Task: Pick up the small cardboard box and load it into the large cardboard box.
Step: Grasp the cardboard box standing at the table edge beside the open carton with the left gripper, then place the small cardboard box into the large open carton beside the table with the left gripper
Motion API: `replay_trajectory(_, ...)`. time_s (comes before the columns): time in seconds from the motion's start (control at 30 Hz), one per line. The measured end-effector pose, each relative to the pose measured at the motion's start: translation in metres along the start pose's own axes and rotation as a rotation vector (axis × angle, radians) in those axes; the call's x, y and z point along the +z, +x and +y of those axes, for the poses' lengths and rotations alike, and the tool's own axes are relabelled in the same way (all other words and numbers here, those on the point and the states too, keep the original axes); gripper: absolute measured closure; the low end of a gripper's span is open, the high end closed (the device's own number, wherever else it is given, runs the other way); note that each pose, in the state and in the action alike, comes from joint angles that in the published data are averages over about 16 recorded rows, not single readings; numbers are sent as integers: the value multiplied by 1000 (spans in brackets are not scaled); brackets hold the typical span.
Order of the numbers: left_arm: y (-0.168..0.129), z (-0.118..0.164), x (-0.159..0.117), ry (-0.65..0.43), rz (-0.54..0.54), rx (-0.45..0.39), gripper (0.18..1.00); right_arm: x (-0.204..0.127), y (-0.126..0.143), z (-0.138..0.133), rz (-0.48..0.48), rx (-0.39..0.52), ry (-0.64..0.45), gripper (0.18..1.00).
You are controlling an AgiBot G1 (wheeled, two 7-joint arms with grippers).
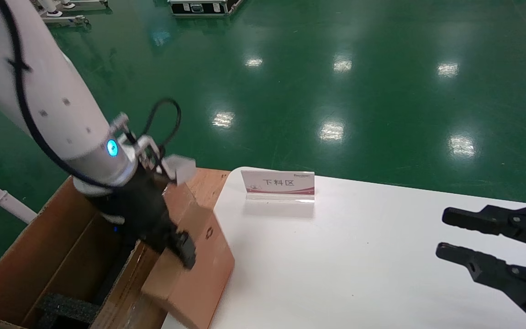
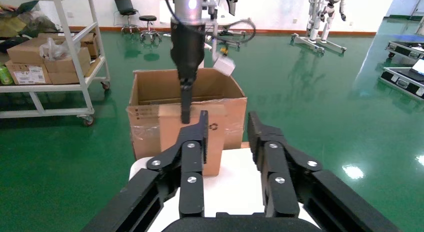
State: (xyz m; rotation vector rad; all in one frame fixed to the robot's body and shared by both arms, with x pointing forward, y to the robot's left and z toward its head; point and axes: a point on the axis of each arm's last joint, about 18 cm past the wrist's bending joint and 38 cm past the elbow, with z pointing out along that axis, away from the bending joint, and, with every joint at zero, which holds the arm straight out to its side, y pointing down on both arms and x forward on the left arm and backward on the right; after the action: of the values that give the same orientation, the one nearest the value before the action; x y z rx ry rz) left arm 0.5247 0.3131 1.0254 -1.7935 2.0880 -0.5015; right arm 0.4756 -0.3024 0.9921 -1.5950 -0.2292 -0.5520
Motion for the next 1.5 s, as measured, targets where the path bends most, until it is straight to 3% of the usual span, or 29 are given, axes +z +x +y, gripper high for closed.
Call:
replay_trajectory(0.3, 6, -17, -75, 184, 4, 42, 702, 0, 0, 0, 0, 0, 0, 876)
replay_trajectory(0.57, 7, -13, -147, 322, -36, 87, 704, 0, 0, 0, 0, 0, 0, 951)
replay_trajectory(0.8, -8, 2, -186, 362, -104, 91, 704, 0, 0, 0, 0, 0, 0, 982)
replay_trajectory(1.13, -44, 27, -203, 315, -187, 41, 705, 0, 0, 0, 0, 0, 0, 988)
replay_trajectory(1.5, -93, 49, -181, 194, -235, 0, 705, 0, 0, 0, 0, 0, 0, 988)
